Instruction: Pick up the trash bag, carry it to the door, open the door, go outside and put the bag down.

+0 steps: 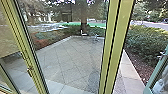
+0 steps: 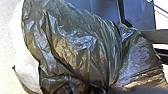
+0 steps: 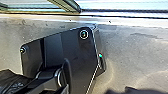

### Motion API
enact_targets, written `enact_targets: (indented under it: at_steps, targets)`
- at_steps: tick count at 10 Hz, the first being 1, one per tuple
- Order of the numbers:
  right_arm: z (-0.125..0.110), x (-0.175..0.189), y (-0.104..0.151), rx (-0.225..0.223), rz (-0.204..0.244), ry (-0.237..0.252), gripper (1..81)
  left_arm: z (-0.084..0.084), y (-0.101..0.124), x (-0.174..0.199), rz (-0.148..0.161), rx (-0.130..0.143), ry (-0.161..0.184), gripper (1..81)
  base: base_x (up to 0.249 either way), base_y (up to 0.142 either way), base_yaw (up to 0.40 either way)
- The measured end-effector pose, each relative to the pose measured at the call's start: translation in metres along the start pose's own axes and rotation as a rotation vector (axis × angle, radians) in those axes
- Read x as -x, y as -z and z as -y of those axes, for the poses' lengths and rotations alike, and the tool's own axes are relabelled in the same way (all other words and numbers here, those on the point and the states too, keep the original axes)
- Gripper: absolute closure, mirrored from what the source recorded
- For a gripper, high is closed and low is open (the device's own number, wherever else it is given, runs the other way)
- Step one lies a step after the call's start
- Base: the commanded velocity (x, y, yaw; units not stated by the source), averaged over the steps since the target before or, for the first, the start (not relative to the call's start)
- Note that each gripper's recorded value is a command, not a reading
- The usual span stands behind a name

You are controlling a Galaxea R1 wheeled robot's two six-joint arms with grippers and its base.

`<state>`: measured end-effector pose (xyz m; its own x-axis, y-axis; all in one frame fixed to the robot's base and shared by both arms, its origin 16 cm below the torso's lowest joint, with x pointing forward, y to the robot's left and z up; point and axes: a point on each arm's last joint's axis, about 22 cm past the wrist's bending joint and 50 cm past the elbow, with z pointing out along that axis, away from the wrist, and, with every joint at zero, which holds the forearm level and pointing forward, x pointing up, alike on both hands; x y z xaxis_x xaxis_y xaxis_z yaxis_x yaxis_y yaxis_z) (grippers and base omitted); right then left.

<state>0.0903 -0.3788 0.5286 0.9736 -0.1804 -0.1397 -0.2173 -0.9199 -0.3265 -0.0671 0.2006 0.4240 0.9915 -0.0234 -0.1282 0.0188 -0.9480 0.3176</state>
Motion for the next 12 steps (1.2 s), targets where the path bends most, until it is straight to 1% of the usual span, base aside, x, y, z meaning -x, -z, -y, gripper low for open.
enact_targets:
  at_steps: [2,4,6,7,8,10,12]
  targets:
    - [0.006,0.029,-0.026,-0.011,-0.007,-0.002,1.0,0.0,0.0,-0.006,-0.013,-0.003,-0.003,81.1,0.0,0.0,0.0]
    - [0.023,0.051,-0.055,-0.027,-0.019,0.006,1.0,0.001,0.0,-0.014,-0.023,-0.004,-0.005,81.1,0.0,0.0,0.0]
    - [0.037,0.067,-0.075,-0.04,-0.025,0.019,1.0,0.002,0.001,-0.023,-0.037,-0.008,-0.009,81.1,0.0,0.0,0.0]
    - [0.038,0.075,-0.082,-0.034,-0.022,0.021,1.0,0.005,0.002,-0.027,-0.054,-0.02,-0.009,81.1,0.0,0.0,0.0]
    - [0.036,0.08,-0.087,-0.023,-0.021,0.025,1.0,0.006,0.002,-0.03,-0.065,-0.025,-0.01,81.1,0.0,0.0,0.0]
    - [0.036,0.083,-0.105,0.009,-0.031,0.028,1.0,0.005,0.001,-0.034,-0.071,-0.024,-0.012,81.1,0.0,0.0,0.0]
    - [0.043,0.086,-0.123,0.039,-0.04,0.036,1.0,0.004,0.001,-0.033,-0.069,-0.024,-0.013,81.1,0.0,0.0,0.0]
